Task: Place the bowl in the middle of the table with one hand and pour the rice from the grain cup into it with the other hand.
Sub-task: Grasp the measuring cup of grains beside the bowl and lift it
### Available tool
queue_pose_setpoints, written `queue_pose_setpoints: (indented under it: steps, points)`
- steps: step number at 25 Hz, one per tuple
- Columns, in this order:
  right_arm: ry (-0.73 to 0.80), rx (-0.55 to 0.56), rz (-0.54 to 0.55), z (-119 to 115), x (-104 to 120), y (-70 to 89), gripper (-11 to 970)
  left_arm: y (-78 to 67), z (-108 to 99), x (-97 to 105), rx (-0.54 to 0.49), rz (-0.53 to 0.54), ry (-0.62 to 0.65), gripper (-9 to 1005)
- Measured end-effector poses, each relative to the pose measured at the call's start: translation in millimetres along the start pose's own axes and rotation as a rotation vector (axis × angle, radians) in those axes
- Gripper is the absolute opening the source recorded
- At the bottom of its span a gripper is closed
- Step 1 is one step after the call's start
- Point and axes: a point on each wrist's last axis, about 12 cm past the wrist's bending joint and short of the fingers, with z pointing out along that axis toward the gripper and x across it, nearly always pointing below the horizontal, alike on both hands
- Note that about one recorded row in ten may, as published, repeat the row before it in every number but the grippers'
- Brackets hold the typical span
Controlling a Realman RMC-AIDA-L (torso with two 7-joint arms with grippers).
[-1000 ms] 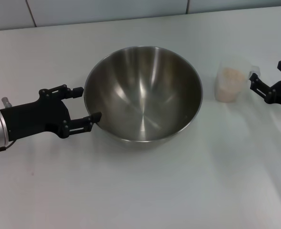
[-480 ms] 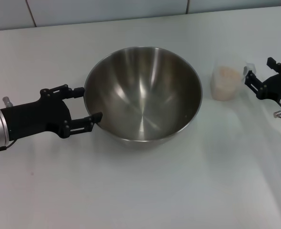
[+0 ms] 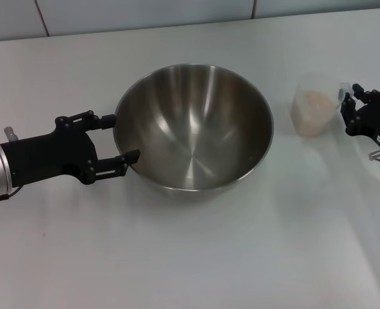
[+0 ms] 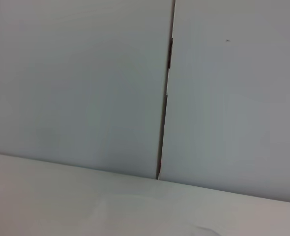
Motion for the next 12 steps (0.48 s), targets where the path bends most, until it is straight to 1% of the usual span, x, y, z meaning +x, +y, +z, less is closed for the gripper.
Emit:
queue_pose_setpoints:
  steps: [3, 6, 12]
  points:
    - [-0.002, 0.001, 0.001, -0.3, 0.0, 0.0, 279, 0.1, -0.1, -1.6, 0.002, 0.005, -0.003, 796]
    - [-0.007, 0.0, 0.001, -0.5, -0.5, 0.1, 54, 0.1, -0.3, -2.1, 0.002, 0.007, -0.004, 796]
    - [-0.051, 0.007, 0.009, -4.9, -3.6, -1.5, 28, 0.2, -0.9, -3.6, 0.001, 0.007, -0.006, 795]
